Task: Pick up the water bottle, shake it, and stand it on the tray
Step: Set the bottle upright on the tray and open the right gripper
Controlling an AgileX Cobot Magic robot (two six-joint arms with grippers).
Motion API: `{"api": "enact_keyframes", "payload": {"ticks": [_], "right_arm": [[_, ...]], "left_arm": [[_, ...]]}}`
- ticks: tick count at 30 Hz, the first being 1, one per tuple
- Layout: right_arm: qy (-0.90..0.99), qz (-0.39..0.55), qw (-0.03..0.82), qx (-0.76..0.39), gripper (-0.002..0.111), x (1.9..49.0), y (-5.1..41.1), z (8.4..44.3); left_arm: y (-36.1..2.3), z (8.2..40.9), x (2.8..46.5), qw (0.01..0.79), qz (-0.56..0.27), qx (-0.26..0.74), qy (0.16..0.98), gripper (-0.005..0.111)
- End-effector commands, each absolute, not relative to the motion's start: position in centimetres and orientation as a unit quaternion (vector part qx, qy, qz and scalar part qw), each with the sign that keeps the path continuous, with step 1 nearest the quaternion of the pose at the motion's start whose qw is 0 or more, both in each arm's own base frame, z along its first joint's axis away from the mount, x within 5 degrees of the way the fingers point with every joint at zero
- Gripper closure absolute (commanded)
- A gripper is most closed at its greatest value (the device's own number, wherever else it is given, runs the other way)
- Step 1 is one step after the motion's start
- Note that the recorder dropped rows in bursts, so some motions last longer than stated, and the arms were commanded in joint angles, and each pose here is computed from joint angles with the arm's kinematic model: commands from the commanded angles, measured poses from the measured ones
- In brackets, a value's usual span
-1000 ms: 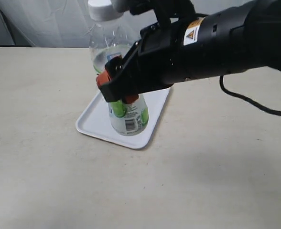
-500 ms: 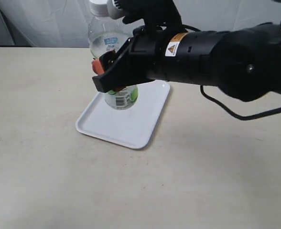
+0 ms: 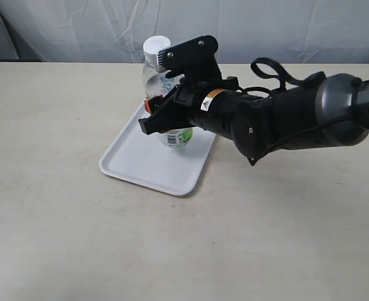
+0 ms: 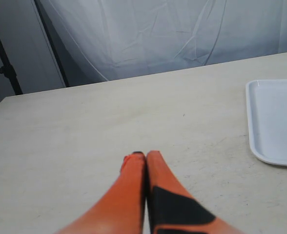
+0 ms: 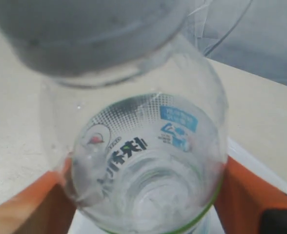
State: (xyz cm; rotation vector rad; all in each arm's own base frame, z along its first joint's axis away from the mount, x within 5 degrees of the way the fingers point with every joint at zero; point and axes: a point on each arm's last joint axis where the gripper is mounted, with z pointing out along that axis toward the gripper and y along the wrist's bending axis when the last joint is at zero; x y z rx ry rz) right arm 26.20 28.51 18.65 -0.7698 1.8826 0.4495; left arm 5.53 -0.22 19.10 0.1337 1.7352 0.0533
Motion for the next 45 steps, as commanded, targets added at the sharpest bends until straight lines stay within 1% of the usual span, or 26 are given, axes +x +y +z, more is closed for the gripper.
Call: {"api": "enact_keyframes", "payload": {"ticks": [1, 10, 18, 23, 24, 26, 31, 33, 35, 42, 45], "right_arm": [[0.774, 0.211, 0.529, -0.276, 0.109, 26.8, 28.7, 18.7], [0.777, 0.209, 0.526, -0.275, 0.109, 26.8, 28.7, 18.5], [0.785, 0.195, 0.514, -0.287, 0.109, 27.1, 28.9, 16.4], [0.779, 0.196, 0.523, -0.285, 0.109, 27.2, 29.0, 16.6], [0.778, 0.196, 0.524, -0.285, 0.106, 27.2, 29.0, 16.6], [0.778, 0.197, 0.523, -0.286, 0.095, 27.1, 29.0, 16.6], [0.78, 0.197, 0.521, -0.286, 0.05, 27.1, 29.0, 16.5], [0.784, 0.197, 0.518, -0.28, 0.041, 27.1, 29.0, 16.5], [0.79, 0.196, 0.51, -0.28, 0.037, 27.0, 28.9, 16.3], [0.795, 0.195, 0.5, -0.283, 0.028, 26.9, 28.9, 16.3], [0.794, 0.198, 0.5, -0.284, 0.025, 26.8, 28.9, 16.8]], "left_arm": [[-0.2, 19.1, 5.5, 0.648, 0.024, 0.059, 0.759, 0.106], [-0.2, 19.1, 5.5, 0.648, 0.024, 0.059, 0.759, 0.106], [-0.2, 19.1, 5.5, 0.648, 0.024, 0.059, 0.759, 0.106], [-0.2, 19.1, 5.5, 0.648, 0.023, 0.059, 0.759, 0.106], [-0.2, 19.1, 5.5, 0.648, 0.023, 0.059, 0.759, 0.106], [-0.2, 19.1, 5.5, 0.648, 0.023, 0.059, 0.759, 0.106], [-0.2, 19.1, 5.5, 0.648, 0.023, 0.059, 0.759, 0.106], [-0.2, 19.1, 5.5, 0.648, 0.023, 0.059, 0.759, 0.106], [-0.2, 19.1, 5.5, 0.648, 0.023, 0.059, 0.759, 0.106], [-0.2, 19.1, 5.5, 0.648, 0.023, 0.059, 0.759, 0.106], [-0.2, 19.1, 5.5, 0.648, 0.023, 0.059, 0.759, 0.106]]}}
